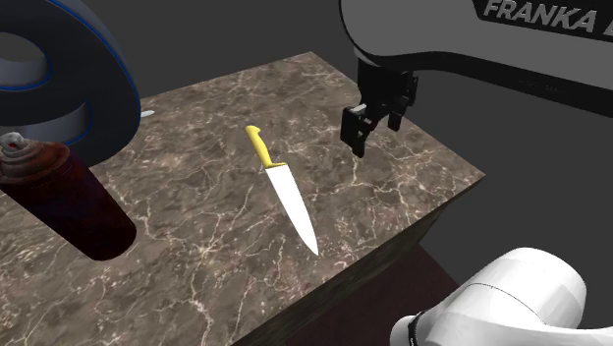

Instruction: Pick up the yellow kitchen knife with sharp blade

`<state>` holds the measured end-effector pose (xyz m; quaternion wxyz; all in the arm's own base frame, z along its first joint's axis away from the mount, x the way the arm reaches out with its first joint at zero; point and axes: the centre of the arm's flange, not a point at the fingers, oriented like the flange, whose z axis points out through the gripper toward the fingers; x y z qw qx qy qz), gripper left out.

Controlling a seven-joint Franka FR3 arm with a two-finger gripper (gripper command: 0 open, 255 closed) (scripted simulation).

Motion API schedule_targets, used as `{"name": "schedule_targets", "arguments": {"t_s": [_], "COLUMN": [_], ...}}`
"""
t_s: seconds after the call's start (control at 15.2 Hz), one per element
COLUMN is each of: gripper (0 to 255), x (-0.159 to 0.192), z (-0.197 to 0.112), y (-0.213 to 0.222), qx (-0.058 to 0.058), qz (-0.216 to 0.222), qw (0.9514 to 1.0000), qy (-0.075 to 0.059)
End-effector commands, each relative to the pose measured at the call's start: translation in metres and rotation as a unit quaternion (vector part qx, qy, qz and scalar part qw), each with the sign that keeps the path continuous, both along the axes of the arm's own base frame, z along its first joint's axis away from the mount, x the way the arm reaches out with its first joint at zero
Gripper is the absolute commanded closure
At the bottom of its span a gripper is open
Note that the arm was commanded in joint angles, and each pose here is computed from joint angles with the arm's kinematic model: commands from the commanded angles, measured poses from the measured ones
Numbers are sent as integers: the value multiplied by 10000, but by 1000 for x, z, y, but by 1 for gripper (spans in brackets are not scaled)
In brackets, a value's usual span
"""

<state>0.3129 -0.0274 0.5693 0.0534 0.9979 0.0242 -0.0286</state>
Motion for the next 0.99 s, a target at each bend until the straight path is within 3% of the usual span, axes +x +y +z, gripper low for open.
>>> {"name": "schedule_targets", "arguments": {"t_s": [0.0,0.92], "gripper": [0,0], "x": [0,90], "z": [0,9], "y": [0,138], "qx": [0,622], "qz": [0,-26], "qw": [10000,9978], "qy": [0,-241]}}
